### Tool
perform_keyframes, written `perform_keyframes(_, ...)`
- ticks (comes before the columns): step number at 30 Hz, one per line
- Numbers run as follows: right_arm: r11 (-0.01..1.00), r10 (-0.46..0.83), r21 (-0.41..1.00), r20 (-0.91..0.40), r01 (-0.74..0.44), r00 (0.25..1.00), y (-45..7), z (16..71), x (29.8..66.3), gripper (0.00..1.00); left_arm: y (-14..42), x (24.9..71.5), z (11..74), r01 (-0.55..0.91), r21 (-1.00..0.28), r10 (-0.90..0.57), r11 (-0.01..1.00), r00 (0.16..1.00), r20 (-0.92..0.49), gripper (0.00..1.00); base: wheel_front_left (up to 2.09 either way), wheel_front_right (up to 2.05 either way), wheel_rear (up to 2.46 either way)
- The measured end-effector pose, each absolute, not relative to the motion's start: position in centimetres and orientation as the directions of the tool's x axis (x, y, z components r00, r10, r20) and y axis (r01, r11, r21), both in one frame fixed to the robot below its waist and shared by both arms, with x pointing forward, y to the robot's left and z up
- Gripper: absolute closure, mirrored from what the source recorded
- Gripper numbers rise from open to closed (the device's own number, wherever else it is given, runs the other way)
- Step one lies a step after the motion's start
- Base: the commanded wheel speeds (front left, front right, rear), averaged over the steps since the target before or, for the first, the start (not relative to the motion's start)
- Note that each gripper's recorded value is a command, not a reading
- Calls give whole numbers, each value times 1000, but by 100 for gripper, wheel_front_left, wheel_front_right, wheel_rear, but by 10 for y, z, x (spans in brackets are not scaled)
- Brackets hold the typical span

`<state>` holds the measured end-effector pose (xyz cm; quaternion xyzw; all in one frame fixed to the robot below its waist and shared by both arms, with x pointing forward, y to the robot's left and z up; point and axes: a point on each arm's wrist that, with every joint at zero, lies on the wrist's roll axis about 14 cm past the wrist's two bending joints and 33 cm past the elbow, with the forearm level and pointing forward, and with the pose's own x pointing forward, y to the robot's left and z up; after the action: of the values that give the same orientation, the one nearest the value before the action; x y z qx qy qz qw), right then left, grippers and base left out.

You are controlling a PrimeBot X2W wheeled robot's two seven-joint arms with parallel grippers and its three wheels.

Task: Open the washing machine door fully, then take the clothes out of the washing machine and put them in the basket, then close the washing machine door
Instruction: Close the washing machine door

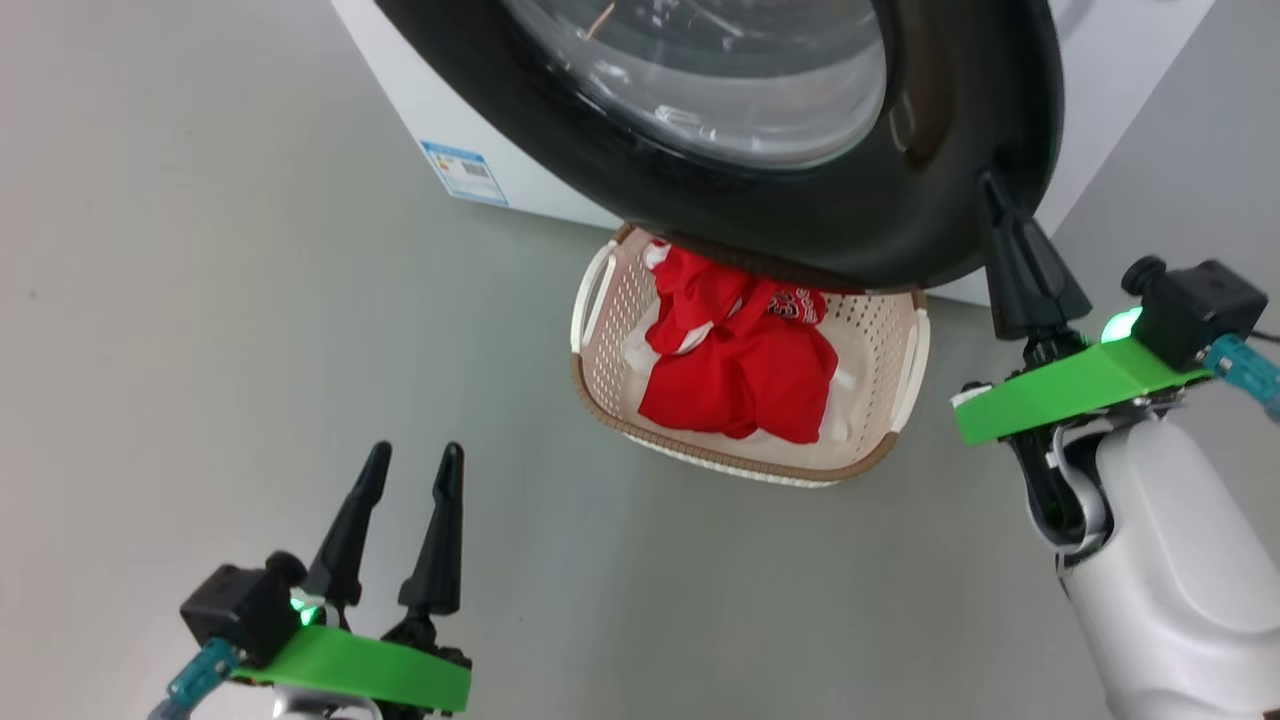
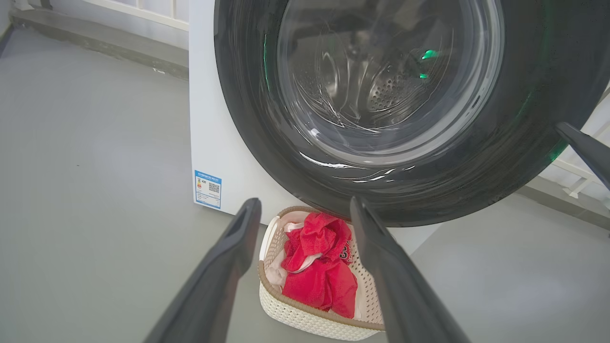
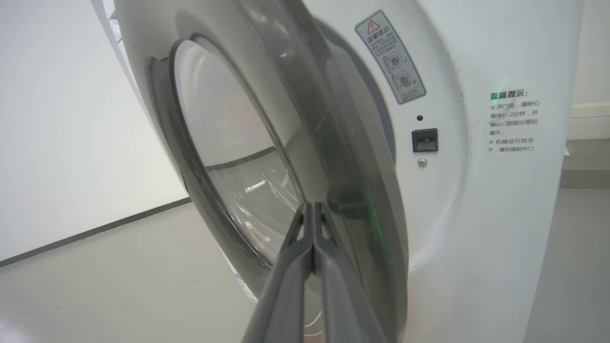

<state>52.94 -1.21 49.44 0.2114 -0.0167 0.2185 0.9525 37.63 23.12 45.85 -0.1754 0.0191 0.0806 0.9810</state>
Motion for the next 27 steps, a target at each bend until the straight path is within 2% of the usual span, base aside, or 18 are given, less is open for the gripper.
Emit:
perform_keyframes(10,817,370,422,139,-393,919,-16,481,568,100,225,408,450,-137,-334,118,932,990,-76,0,0,0,0)
perform_keyframes(27,823,284,443,225,-357,932,-28,486,632,100,225,430,427,-143,-337,108,931,987,-120,0,0,0,0)
